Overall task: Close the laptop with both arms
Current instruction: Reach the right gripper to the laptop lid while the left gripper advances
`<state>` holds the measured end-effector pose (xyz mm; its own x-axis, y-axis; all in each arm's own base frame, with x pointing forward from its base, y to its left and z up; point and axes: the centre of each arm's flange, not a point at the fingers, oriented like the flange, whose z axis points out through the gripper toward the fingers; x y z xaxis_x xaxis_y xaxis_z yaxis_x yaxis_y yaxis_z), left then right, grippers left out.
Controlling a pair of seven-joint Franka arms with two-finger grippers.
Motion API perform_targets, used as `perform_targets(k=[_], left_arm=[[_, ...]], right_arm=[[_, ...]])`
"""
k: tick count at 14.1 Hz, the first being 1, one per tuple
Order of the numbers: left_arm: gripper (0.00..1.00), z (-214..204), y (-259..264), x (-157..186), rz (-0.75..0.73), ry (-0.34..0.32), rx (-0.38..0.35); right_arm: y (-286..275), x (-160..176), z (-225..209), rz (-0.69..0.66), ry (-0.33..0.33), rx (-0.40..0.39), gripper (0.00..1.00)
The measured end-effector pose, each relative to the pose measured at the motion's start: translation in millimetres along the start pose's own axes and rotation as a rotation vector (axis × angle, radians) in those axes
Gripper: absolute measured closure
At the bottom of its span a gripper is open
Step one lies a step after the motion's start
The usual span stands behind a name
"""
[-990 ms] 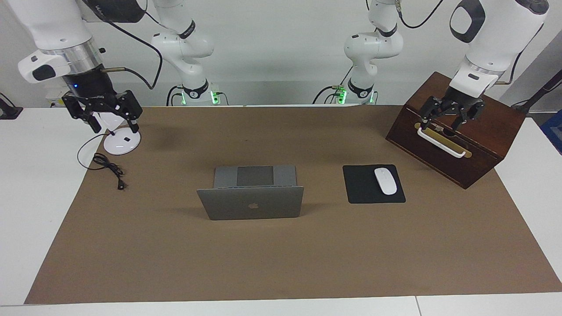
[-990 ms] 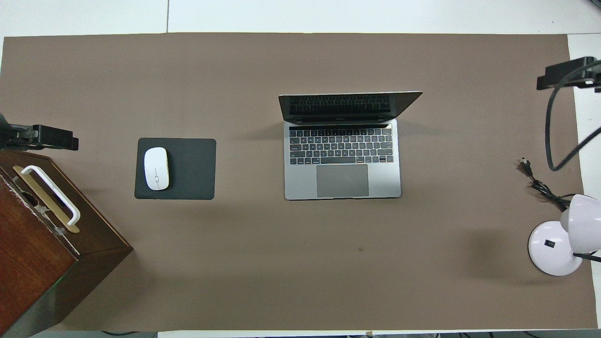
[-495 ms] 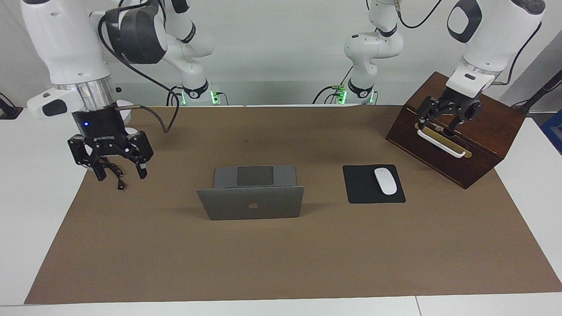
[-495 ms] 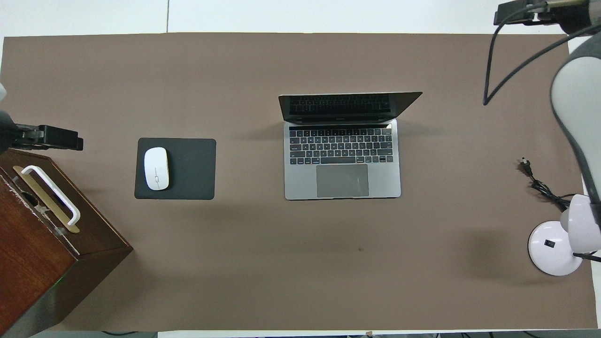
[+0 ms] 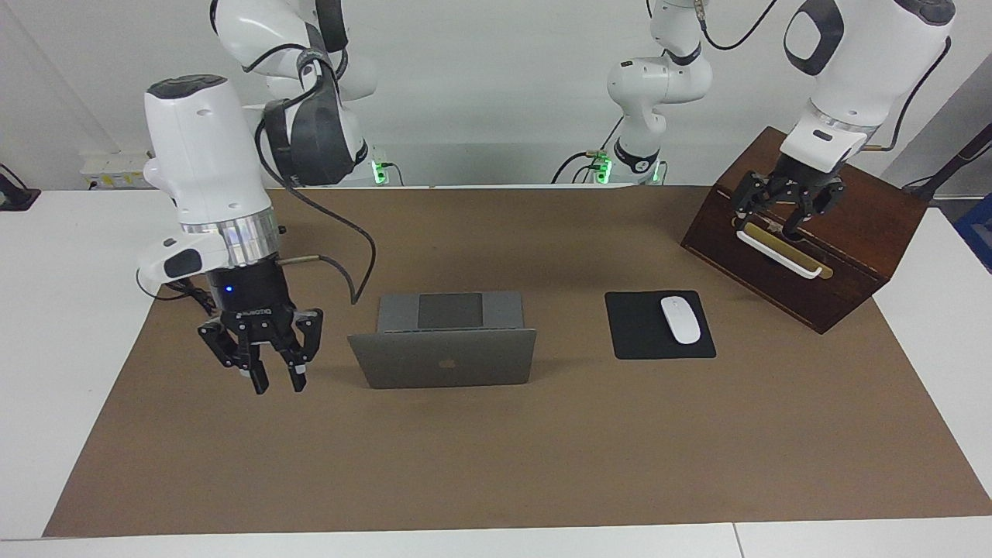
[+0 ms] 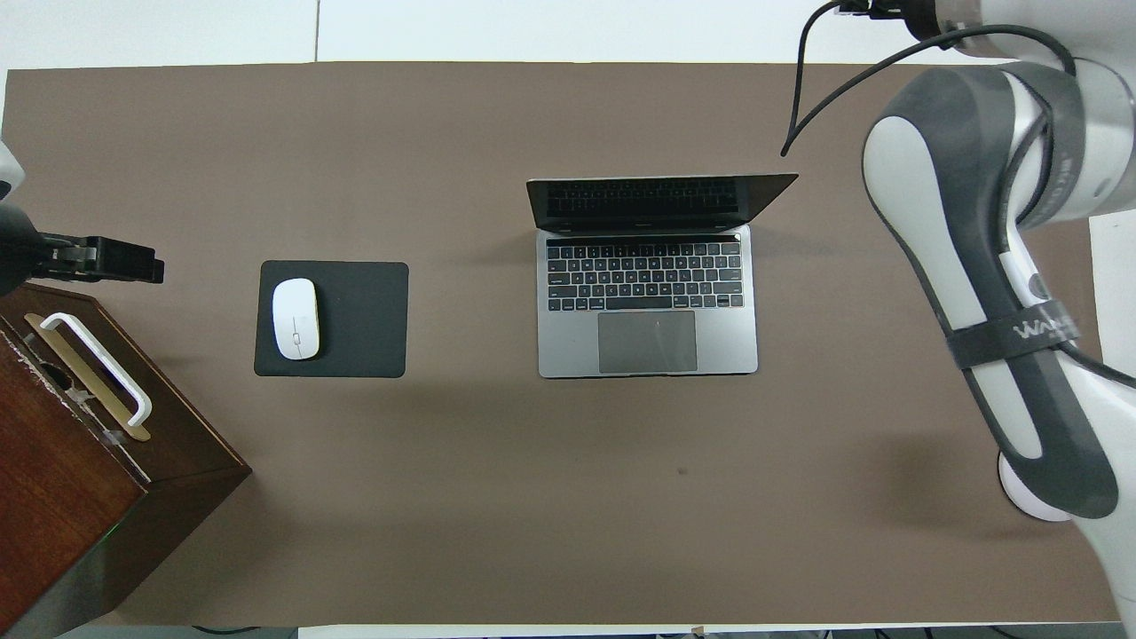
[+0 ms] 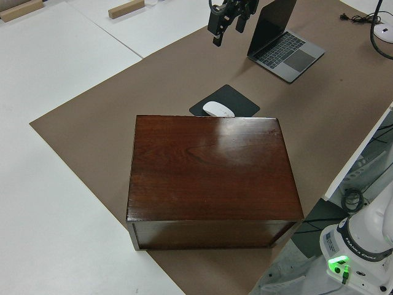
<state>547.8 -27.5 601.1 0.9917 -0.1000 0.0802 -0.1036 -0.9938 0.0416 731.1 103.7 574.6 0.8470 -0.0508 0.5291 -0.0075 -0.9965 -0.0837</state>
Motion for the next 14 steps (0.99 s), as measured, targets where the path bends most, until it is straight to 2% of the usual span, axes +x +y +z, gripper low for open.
perform_targets(k=[1, 3, 5, 6, 7, 11, 14], left_arm=[[0.16, 0, 0, 1, -0.003, 0.005, 0.0], [0.46, -2, -1, 3, -0.006, 0.024, 0.002], [0.7, -3, -1, 4, -0.006, 0.039, 0.003], [0.88, -2, 0, 5, -0.003, 0.042, 0.003], [0.98, -1, 3, 5, 0.003, 0.043, 0.002], [0.99, 19, 39, 5, 0.066, 0.04, -0.004], [0.99, 42, 82, -2, 0.133, 0.091, -0.011]], right_arm=[[-7, -2, 6, 0.004, 0.002, 0.004, 0.75], [-19, -5, 16, 0.005, -0.003, 0.009, 0.99], [-25, -6, 21, 0.01, -0.007, 0.012, 0.99], [-26, -6, 22, 0.012, -0.004, 0.013, 0.99], [-28, -6, 23, 0.015, 0.001, 0.015, 0.99], [-60, -8, 28, 0.046, 0.006, 0.031, 0.99], [-89, -19, 40, 0.033, -0.023, 0.033, 0.99]])
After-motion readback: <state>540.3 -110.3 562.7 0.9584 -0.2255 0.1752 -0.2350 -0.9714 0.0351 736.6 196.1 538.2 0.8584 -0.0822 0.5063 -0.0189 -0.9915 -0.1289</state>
